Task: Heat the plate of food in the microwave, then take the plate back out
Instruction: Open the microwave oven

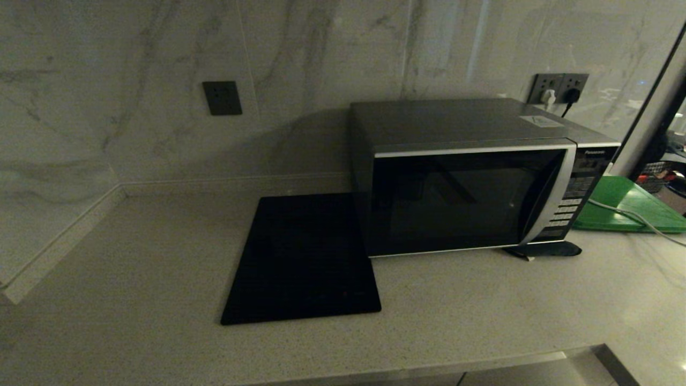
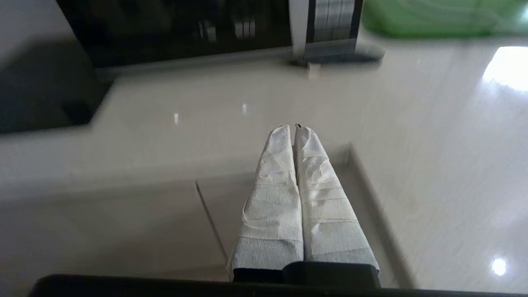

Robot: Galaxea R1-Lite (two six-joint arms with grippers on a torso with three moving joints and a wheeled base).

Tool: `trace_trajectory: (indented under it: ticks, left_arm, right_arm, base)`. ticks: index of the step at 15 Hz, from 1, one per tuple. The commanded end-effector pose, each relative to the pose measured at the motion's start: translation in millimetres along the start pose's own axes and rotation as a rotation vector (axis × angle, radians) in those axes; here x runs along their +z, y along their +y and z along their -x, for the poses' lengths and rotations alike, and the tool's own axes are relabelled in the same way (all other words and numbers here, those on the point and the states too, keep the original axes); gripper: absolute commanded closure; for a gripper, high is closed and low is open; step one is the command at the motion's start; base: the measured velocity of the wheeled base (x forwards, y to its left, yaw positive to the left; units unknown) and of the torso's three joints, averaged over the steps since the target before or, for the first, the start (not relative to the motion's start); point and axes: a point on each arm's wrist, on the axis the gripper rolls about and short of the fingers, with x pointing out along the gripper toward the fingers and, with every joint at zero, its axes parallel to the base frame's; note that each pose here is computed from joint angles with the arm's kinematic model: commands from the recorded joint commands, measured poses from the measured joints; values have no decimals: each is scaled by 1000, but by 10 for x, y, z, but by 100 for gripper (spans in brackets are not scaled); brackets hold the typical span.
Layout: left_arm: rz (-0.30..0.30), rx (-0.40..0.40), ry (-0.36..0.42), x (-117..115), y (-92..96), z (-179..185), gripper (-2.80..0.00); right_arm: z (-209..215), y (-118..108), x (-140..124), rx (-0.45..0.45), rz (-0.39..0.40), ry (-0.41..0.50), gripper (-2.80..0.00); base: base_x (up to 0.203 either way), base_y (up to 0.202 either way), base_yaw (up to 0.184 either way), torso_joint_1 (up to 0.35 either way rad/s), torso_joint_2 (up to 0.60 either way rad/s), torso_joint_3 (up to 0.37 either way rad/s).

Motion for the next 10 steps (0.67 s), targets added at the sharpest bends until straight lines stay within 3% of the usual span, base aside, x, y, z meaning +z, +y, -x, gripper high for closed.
trace_trajectory:
  ticks: [1,4,6,8,10]
  left_arm:
    - [1,0,-1,0,0,0,0]
    - [1,0,-1,0,0,0,0]
    - [1,1,-1,0,0,0,0]
    - [1,0,-1,0,0,0,0]
    - [1,2,-1,0,0,0,0]
  right_arm:
    - [80,41,418,0,-8,-56,0]
    - [33,120,1118,-8,-39,-54,0]
    - [-123,157,1475,-62,-44,-40,0]
    - [-301,176,1716,-147,-20,-25,0]
    - [-422,175,1776,-217,42,5,0]
  base:
    - [0,0,0,0,0,0]
    - [0,0,0,0,0,0]
    - [0,0,0,0,0,0]
    - [0,0,0,0,0,0]
    - [0,0,0,0,0,0]
